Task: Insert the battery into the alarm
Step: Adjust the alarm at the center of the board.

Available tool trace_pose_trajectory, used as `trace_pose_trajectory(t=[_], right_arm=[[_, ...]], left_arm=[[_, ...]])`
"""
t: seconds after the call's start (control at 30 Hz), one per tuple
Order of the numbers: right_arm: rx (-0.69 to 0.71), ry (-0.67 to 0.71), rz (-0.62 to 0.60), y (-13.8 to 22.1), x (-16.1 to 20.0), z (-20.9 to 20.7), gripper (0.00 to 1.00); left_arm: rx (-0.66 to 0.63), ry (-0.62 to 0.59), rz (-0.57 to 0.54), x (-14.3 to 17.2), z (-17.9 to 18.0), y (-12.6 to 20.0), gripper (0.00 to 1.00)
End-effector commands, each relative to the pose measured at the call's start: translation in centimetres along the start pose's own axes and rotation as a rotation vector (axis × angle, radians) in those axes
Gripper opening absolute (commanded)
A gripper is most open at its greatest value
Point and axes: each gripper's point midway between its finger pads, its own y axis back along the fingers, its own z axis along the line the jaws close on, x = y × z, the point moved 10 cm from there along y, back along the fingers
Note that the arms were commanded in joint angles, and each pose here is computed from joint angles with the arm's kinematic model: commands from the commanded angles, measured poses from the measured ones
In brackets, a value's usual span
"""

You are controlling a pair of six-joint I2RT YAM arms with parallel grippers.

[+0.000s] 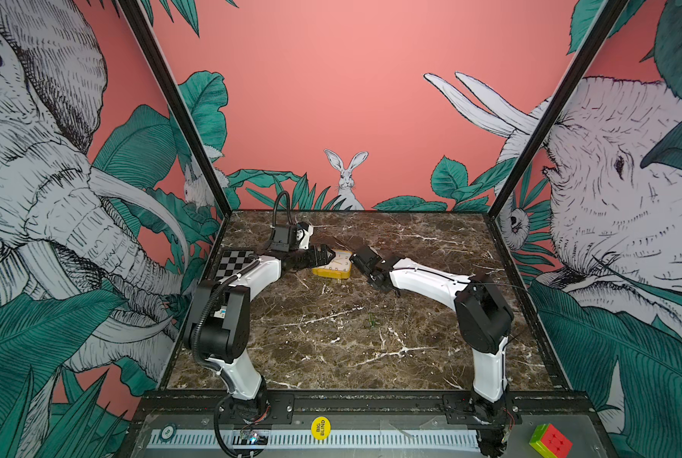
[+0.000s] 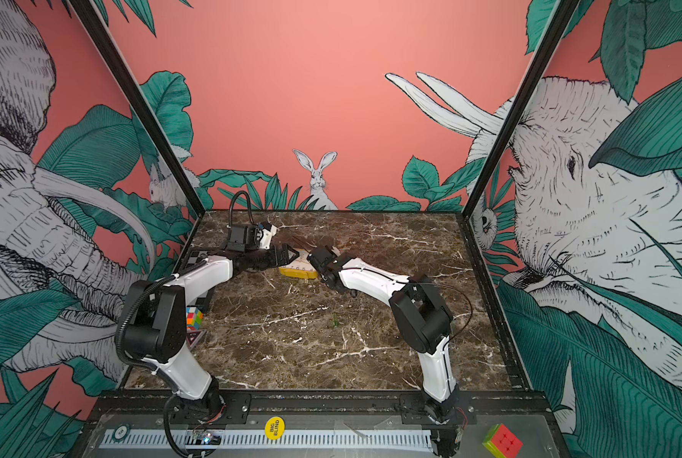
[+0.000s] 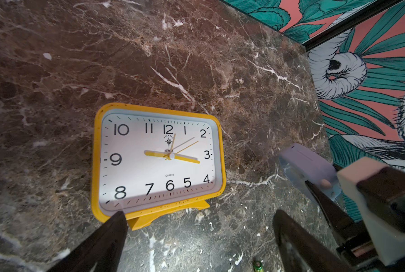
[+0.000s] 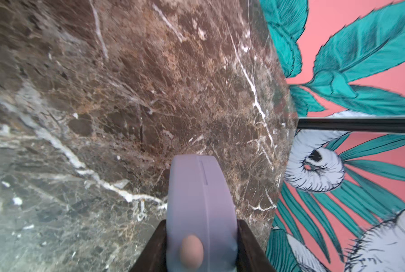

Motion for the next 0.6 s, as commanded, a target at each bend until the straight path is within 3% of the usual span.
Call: trace_pose_trajectory(t=[0.0,0.4,0.57], right_arm=[[0.081,0.021,-0.061,0.6,-1.0,1.1,0.30],[0.011,0.061,-0.097,0.6,-1.4,4.5,0.48],[-0.020,0.088,-0.111,0.9,-1.3,5.8,0.61]], left_arm=[[-0.002,-0.026,-0.027,0.0,-0.6,1.0,0.98],[-0.014,-0.020,-0.024,0.3,-0.5,1.2,0.98],[-0.022,-0.021,-0.024,0.4,-0.6,1.4,0.98]])
